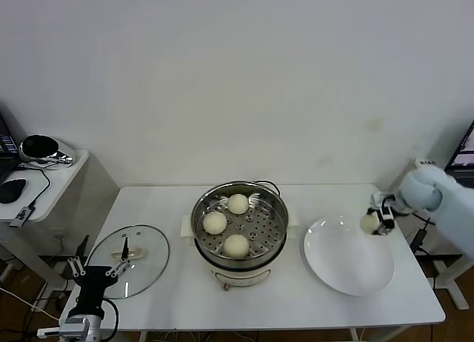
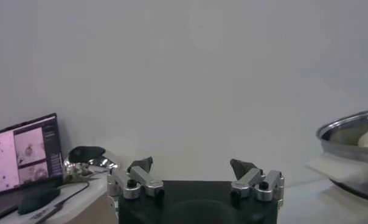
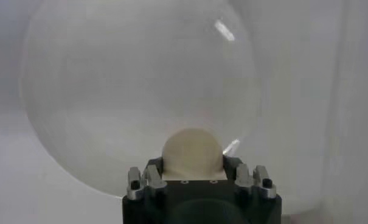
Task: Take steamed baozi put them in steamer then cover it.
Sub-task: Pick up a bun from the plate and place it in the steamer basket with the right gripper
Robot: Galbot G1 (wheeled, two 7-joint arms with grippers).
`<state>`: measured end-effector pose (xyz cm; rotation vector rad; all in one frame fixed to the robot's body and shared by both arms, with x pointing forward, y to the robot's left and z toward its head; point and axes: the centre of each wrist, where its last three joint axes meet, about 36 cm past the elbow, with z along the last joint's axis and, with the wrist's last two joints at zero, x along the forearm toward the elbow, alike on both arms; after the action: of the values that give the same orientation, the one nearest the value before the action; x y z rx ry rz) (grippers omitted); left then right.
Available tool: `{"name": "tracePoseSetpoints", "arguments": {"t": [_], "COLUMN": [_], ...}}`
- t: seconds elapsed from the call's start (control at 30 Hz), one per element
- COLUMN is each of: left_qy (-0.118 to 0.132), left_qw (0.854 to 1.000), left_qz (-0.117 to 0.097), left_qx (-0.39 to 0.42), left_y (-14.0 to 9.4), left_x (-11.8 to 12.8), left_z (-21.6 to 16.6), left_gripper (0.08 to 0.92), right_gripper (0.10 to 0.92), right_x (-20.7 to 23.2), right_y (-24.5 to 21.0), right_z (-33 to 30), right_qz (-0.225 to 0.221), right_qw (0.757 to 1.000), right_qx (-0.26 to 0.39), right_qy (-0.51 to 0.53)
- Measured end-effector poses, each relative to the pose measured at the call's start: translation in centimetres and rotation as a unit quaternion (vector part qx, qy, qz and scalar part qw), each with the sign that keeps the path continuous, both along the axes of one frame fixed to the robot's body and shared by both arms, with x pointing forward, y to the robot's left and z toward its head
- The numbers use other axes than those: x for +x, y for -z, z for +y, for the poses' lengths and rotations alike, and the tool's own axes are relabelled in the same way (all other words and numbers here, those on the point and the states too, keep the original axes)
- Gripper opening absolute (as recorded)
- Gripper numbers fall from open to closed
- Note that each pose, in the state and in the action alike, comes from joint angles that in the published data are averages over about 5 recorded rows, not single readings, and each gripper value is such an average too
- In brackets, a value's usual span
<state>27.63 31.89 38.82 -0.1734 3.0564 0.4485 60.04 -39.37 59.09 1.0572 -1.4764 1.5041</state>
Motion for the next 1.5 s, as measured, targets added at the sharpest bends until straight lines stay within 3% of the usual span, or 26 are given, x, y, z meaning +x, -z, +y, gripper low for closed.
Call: {"name": "tracePoseSetpoints", "arguments": {"t": [0.27,0.5,1.0,1.5], "left_qy": [0.005,0.004,-0.006,-0.016], "left_qw": [1.000,1.000,1.000,1.000], "left_qz": [0.004,0.004,0.003,0.000], "left_qx": [-0.003,-0.004,-0.001,0.001], "left_y": [0.4,0.6,0.5,0.3], "left_x": [0.2,0.3,0.2,0.0], "left_z": [-0.3,-0.3,0.5,1.4], "left_gripper": [0.823,0.823,0.823,0.823], "right_gripper": [0.619,0.619,0.619,0.619], "right_x": [-0.4,-0.7,-0.6,0.5], "right_y": [-7.6,-9.8,-5.5,0.1], "right_z": [7.9,15.3,25.4,27.5], "right_qz": [-0.026,-0.012,0.042,0.071], "right_qw": [0.997,0.995,0.994,0.995], "right_qx": [0.061,0.096,0.092,0.067], "right_qy": [-0.030,-0.040,-0.051,-0.037]}}
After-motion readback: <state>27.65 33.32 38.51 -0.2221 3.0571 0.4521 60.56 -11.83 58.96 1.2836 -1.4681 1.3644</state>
